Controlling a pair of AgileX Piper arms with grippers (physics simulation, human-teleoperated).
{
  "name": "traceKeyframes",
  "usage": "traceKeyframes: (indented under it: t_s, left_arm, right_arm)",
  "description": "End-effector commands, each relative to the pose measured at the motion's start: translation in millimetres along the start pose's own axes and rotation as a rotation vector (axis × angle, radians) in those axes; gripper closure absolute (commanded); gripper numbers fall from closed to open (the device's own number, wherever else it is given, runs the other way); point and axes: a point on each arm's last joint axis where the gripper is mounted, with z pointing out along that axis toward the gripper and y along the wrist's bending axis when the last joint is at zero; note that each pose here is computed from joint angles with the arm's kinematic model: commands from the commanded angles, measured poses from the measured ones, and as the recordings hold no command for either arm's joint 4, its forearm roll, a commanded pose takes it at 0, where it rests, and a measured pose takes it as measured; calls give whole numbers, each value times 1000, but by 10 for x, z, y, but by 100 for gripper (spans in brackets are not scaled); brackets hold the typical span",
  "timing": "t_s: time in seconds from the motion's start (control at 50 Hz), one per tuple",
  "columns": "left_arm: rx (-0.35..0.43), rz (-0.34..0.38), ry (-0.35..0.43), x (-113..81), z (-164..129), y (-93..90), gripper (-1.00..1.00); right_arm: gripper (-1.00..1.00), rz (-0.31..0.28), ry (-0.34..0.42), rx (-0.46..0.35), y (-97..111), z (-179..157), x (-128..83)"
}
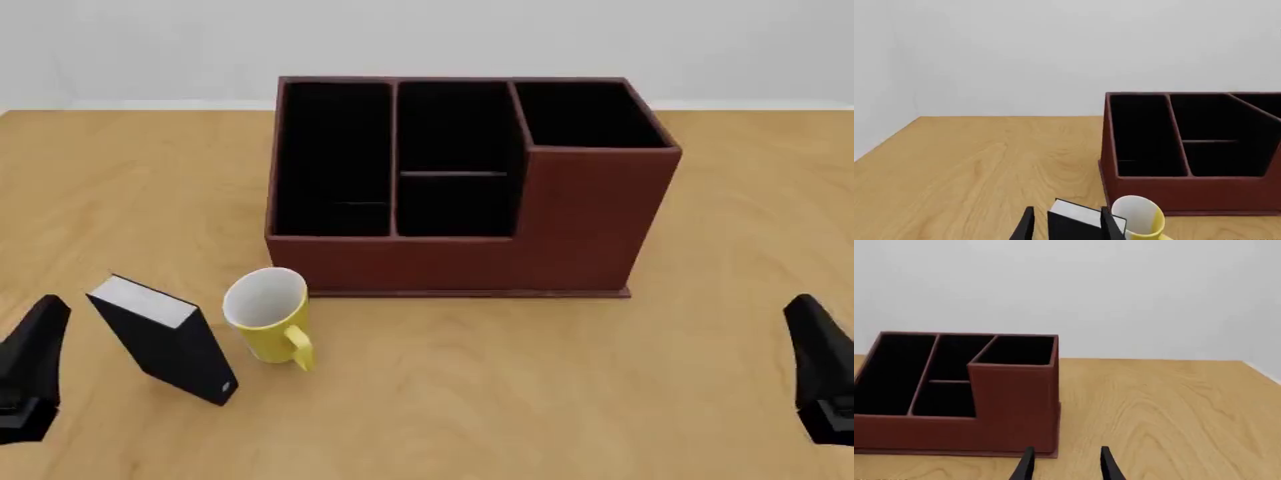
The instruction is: Pick up the yellow and white mug and place it to the right of the caddy.
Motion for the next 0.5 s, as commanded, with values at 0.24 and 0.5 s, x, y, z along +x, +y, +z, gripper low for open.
traceKeyframes:
  t_s: [0.24, 0.5]
  left_arm:
    - [64, -15, -2, 1, 149, -46, -100]
    - [72, -21, -14, -10, 92, -47, -100]
  right_arm:
    - [-100, -85, -11, -10, 7, 96, 15]
    - [-100, -125, -28, -132, 92, 140, -57]
